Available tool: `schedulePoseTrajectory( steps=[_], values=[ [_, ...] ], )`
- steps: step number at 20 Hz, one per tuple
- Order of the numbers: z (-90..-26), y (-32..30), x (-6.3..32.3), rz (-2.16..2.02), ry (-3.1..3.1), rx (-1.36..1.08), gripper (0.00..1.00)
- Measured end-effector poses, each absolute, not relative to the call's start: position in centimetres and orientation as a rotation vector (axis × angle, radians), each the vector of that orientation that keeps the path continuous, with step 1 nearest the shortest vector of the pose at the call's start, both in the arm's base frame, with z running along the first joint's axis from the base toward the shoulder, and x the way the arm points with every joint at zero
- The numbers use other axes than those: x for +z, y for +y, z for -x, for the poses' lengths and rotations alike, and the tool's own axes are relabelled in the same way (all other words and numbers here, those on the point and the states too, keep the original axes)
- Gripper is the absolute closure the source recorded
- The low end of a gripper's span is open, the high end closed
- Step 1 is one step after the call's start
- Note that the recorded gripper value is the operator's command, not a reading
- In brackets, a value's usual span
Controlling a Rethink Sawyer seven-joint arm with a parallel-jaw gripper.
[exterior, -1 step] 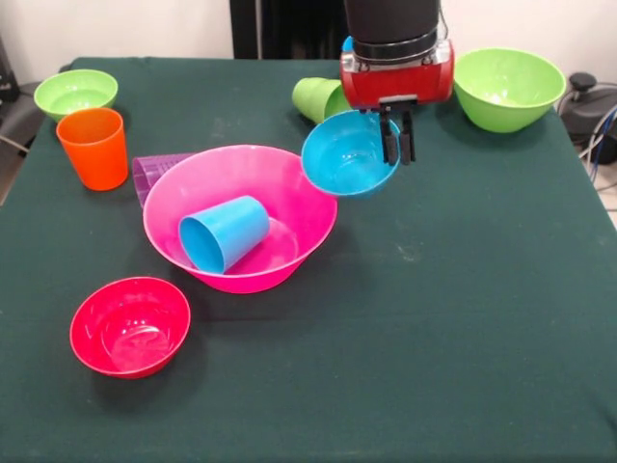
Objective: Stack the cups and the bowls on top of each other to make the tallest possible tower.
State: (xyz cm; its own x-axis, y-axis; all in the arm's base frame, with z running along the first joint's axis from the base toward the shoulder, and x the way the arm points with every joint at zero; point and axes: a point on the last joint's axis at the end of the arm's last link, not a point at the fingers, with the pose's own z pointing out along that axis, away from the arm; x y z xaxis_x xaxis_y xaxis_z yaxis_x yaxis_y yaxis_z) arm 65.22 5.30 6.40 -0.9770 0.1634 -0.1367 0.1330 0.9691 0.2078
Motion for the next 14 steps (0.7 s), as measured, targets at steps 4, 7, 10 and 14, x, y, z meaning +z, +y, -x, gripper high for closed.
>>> schedulePoseTrajectory(
  steps=[4,7,10,14],
  values=[
    [-65.3,5.8,6.2,-0.215,2.965,0.324,1.0],
    [-65.1,6.4,5.8,-0.211,2.972,0.345,1.0],
    [-65.0,6.6,5.7,-0.208,2.974,0.351,1.0],
    [-65.1,6.8,7.0,-0.195,2.976,0.334,1.0]
  ],
)
